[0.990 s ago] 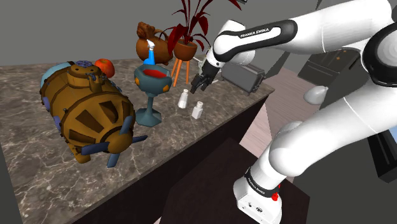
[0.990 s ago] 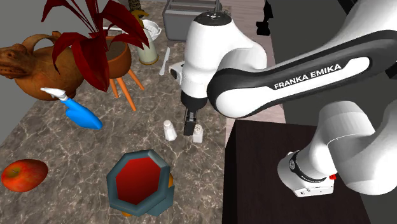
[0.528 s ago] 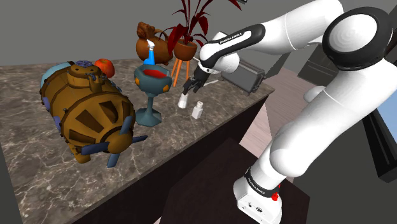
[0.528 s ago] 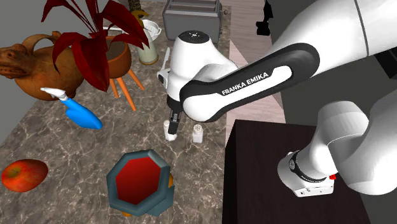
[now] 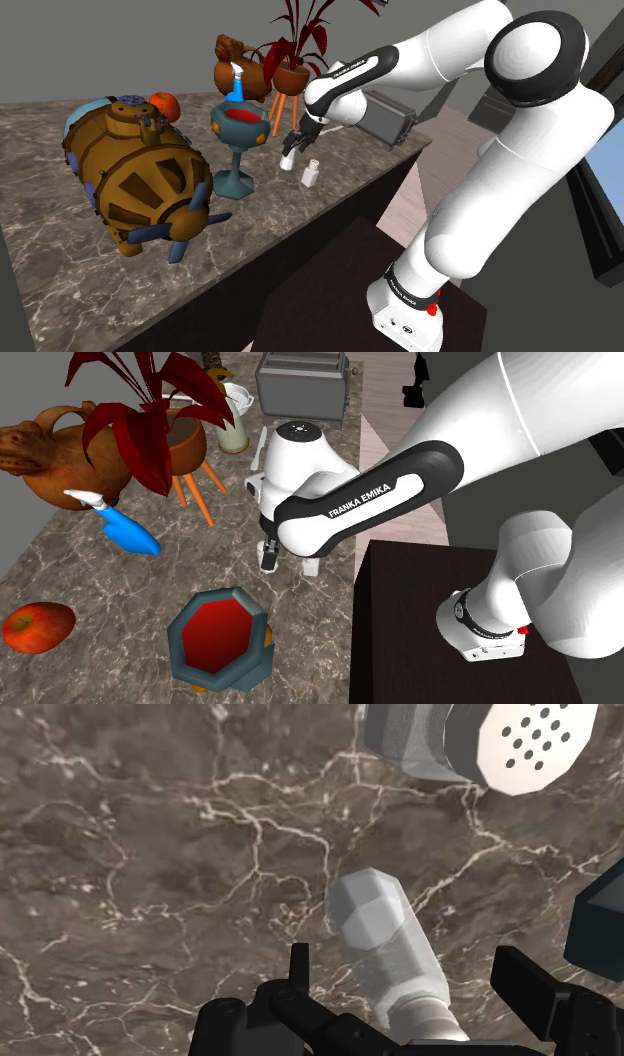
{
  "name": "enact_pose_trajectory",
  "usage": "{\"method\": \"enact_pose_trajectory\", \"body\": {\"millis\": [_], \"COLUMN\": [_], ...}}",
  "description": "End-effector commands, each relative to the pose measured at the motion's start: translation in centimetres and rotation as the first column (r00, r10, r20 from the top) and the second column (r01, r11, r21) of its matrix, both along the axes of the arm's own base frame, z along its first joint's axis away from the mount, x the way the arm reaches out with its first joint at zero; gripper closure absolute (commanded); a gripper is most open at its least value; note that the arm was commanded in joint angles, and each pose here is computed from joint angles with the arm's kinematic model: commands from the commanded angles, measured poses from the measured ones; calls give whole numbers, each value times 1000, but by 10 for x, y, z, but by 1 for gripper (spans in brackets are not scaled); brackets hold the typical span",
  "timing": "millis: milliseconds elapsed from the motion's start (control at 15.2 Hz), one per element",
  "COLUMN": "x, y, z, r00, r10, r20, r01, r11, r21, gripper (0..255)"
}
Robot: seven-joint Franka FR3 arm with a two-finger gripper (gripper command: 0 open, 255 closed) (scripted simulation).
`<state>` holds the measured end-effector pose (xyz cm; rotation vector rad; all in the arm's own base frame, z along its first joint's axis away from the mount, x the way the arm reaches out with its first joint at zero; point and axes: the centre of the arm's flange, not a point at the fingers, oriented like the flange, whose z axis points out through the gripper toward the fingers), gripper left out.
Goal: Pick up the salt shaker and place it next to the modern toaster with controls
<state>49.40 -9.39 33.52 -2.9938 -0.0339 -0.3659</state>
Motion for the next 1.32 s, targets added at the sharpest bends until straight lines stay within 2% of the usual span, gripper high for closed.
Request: {"method": "enact_pose_trajectory", "body": {"millis": [0,330,396,990,1254], "x": [0,0,0,0,0], "y": [0,0,0,0,0], "z": [-1,-1,-1,-1,20], "r00": [1000,1000,1000,1000,1000], "r10": [0,0,0,0,0], "r20": [0,0,0,0,0], "r01": [0,0,0,0,0], "r11": [1000,1000,1000,1000,1000], "r21": [0,0,0,0,0], "gripper": [0,0,255,255,255]}}
